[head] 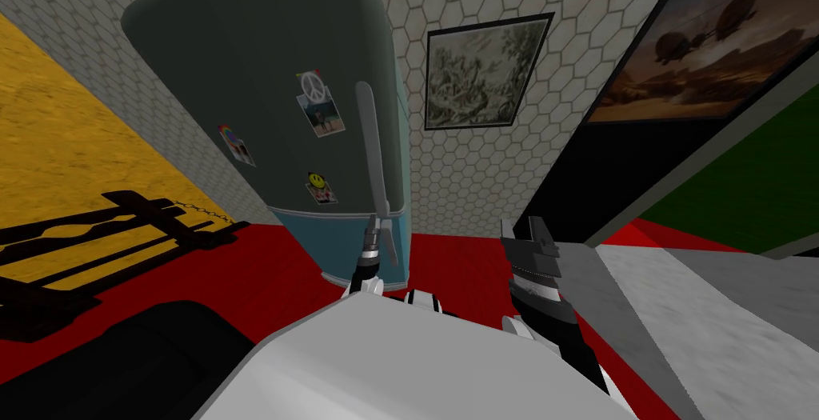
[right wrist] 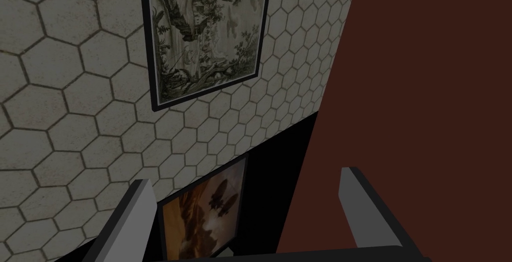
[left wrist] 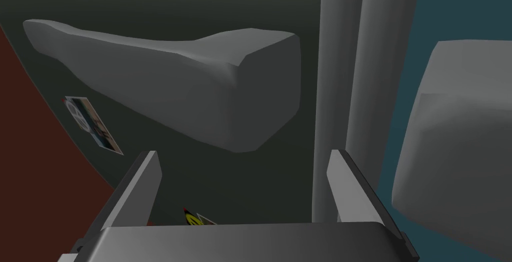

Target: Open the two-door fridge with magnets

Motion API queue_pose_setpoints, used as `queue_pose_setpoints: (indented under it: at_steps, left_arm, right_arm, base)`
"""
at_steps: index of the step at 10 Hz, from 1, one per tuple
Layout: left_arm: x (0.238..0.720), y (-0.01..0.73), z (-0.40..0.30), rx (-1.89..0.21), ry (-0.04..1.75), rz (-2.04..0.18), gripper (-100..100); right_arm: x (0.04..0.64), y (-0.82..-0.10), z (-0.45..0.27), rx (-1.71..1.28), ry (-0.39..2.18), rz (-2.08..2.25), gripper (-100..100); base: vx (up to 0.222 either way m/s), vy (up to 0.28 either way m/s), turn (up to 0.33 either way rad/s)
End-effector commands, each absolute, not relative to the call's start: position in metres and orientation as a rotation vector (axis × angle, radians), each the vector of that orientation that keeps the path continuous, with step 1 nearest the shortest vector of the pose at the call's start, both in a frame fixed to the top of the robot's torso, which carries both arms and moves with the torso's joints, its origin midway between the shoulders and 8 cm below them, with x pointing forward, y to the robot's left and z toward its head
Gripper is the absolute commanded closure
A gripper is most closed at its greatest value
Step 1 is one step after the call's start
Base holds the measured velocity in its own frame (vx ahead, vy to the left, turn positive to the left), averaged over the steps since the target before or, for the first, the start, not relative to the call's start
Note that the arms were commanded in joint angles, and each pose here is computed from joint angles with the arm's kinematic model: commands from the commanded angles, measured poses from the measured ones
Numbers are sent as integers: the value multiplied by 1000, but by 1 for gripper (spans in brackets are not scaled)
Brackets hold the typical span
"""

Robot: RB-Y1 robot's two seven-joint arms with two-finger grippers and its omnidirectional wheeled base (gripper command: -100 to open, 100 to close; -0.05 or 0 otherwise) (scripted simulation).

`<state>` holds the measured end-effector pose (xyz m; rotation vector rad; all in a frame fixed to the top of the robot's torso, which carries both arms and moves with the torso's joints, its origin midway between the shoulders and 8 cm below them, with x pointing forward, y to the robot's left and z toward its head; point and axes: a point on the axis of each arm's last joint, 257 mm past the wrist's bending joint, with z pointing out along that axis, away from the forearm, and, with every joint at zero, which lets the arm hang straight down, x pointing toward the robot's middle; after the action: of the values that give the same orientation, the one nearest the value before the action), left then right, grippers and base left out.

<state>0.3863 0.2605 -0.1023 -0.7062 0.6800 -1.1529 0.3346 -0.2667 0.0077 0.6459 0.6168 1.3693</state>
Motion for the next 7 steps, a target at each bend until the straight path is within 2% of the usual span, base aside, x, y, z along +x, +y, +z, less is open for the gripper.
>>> queue_pose_setpoints:
  at_steps: [1,7]
  left_arm:
    - [387,244,-98,-705,678,-1140,-100]
    - [386,206,-88,-728,665,-1145,-100]
  right_arm:
    - [335,-267,8,646,617,1369,0]
    - [335,-267,8,646,617,1369,0]
  base:
    - [1,75,-26]
    - [0,65,-29]
